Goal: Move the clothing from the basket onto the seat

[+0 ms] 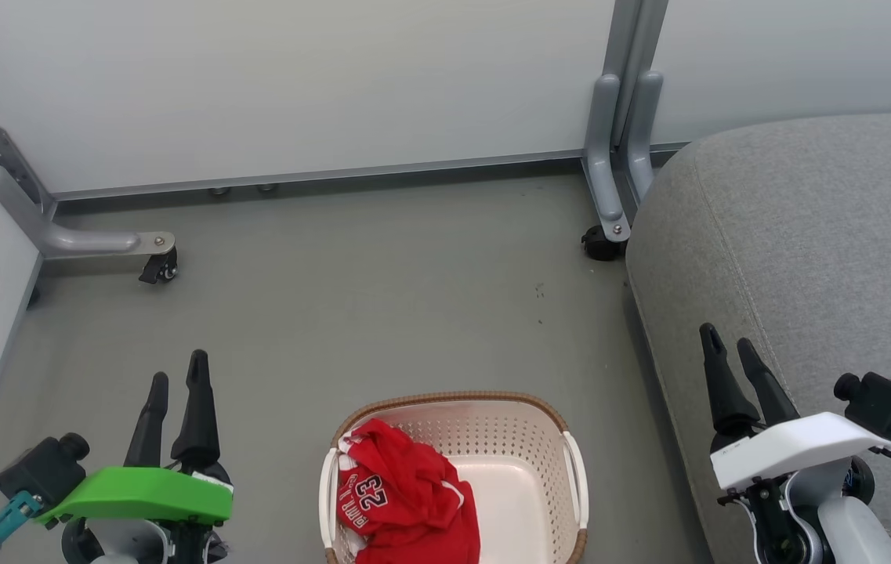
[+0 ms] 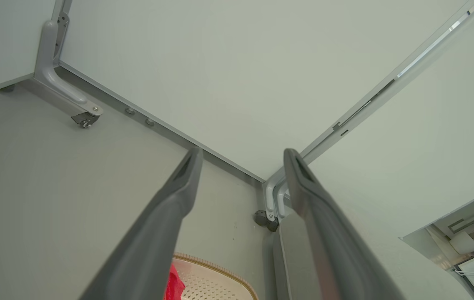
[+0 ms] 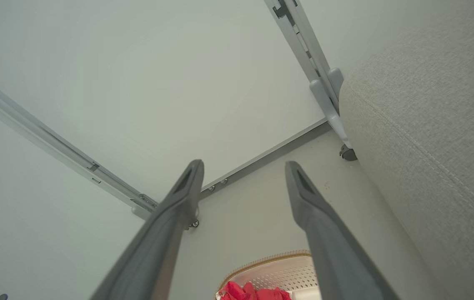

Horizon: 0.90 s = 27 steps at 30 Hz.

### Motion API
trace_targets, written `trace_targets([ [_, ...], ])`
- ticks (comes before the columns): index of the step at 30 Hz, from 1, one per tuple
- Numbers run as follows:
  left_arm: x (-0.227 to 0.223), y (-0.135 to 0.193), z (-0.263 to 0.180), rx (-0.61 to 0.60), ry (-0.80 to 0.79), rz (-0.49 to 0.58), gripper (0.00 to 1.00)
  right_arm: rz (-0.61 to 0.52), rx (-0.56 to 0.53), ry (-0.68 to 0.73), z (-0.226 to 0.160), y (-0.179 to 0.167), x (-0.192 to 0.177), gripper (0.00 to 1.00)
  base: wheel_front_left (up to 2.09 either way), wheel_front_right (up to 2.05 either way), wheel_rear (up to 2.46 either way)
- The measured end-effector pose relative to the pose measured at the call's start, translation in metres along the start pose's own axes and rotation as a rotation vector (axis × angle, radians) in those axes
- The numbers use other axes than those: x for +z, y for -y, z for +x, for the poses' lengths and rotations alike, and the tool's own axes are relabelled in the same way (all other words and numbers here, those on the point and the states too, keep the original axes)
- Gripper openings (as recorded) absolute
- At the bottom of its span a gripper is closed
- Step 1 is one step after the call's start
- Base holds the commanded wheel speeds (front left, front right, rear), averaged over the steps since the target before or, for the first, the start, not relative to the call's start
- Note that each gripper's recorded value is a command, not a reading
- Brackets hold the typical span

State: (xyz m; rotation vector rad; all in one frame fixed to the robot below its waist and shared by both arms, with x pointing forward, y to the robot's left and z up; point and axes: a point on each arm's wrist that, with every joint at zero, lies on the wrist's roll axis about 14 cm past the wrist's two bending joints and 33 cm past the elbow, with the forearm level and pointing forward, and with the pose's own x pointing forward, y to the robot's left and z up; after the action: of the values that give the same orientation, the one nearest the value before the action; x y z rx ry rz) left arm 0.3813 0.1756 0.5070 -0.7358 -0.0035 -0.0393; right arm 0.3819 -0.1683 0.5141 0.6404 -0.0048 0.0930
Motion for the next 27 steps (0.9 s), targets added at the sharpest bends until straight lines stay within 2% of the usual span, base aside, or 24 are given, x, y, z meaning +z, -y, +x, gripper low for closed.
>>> trace_targets([
  [27, -0.010, 0.000, -0.002, -0.029, -0.014, 0.312, 1.00, -0.292, 0.057, -0.055, -0.003, -0.012, -0.015, 1.00, 0.00, 0.00, 0.00],
])
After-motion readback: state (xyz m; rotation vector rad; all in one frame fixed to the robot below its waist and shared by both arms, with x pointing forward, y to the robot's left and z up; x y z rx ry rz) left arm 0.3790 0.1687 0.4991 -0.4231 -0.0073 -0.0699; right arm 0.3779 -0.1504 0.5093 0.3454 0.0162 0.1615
